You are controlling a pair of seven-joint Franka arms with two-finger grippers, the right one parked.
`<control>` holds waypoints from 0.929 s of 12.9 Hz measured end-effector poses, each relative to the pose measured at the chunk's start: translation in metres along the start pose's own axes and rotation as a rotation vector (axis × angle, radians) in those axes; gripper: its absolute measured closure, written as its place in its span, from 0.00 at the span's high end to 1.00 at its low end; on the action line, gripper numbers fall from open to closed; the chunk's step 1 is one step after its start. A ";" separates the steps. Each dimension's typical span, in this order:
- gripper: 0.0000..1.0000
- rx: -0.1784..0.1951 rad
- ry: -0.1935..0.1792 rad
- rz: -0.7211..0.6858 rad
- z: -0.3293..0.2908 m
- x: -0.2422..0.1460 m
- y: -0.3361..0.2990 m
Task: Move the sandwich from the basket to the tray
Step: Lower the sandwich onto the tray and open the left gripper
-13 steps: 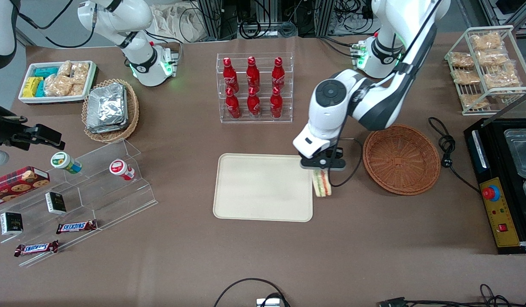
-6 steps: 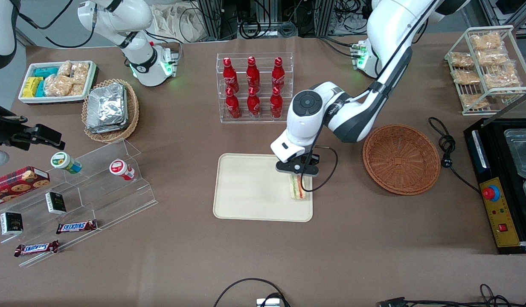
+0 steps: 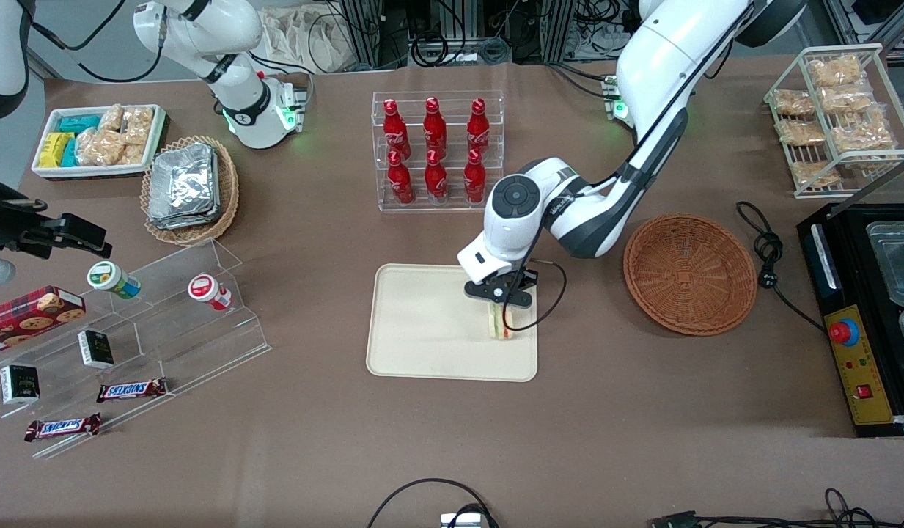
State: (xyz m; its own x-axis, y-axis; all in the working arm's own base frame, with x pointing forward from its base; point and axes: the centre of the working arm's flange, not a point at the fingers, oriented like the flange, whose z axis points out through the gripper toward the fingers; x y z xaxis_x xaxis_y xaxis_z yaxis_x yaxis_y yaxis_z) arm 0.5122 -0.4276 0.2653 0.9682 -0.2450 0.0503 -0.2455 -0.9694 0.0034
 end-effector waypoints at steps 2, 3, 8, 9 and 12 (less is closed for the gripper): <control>0.30 0.002 -0.012 0.019 0.008 0.000 -0.002; 0.30 0.003 -0.018 0.023 0.012 0.000 -0.004; 0.30 0.004 -0.034 0.026 0.023 -0.001 -0.005; 0.30 0.004 -0.036 0.024 0.025 -0.001 -0.006; 0.30 -0.001 -0.033 0.014 0.031 0.004 -0.010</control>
State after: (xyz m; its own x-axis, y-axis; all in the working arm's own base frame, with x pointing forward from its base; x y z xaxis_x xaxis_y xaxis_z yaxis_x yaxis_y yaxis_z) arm 0.5205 -0.4194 0.2348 0.9658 -0.2587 0.0170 -0.2589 -0.9659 0.0044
